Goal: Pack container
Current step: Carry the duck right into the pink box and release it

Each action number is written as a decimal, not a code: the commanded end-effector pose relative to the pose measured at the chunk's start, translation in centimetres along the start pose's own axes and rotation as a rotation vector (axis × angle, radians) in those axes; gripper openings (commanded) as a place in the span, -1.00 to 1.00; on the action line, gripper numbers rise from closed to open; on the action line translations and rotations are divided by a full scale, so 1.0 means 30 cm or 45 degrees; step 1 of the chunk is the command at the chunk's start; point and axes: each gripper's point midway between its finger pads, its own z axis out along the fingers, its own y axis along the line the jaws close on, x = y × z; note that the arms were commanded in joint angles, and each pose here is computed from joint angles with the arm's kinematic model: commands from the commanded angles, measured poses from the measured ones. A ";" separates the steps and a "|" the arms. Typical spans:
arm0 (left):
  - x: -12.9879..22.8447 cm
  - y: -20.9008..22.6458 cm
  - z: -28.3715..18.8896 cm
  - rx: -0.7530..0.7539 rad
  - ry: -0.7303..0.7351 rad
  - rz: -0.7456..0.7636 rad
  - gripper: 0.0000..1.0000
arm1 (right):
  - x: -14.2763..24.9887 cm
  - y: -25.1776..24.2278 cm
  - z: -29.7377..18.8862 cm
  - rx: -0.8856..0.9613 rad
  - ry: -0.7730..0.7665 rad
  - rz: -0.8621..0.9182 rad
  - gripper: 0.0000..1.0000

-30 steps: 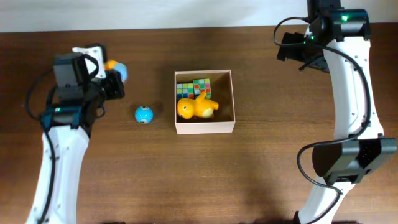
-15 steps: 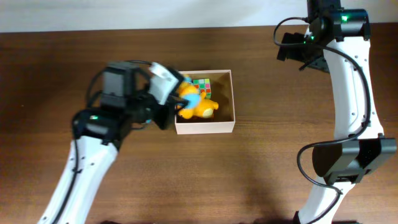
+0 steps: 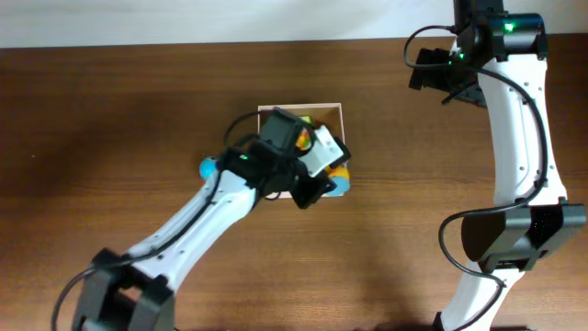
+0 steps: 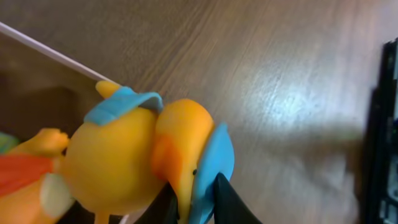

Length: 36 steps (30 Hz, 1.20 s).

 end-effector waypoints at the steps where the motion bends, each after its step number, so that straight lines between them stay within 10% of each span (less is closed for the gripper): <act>1: -0.011 0.031 0.023 -0.052 -0.002 0.042 -0.69 | -0.017 0.000 -0.066 -0.021 -0.064 0.016 0.98; 27: -0.024 0.127 0.060 -0.201 -0.005 0.063 -0.72 | -0.017 0.000 -0.066 -0.021 -0.064 0.016 0.98; 31: -0.018 0.129 0.068 -0.199 0.002 0.060 0.45 | -0.017 0.000 -0.066 -0.021 -0.064 0.016 0.98; 36: -0.021 0.130 0.067 -0.201 -0.002 0.062 0.99 | -0.017 0.000 -0.066 -0.021 -0.064 0.016 0.98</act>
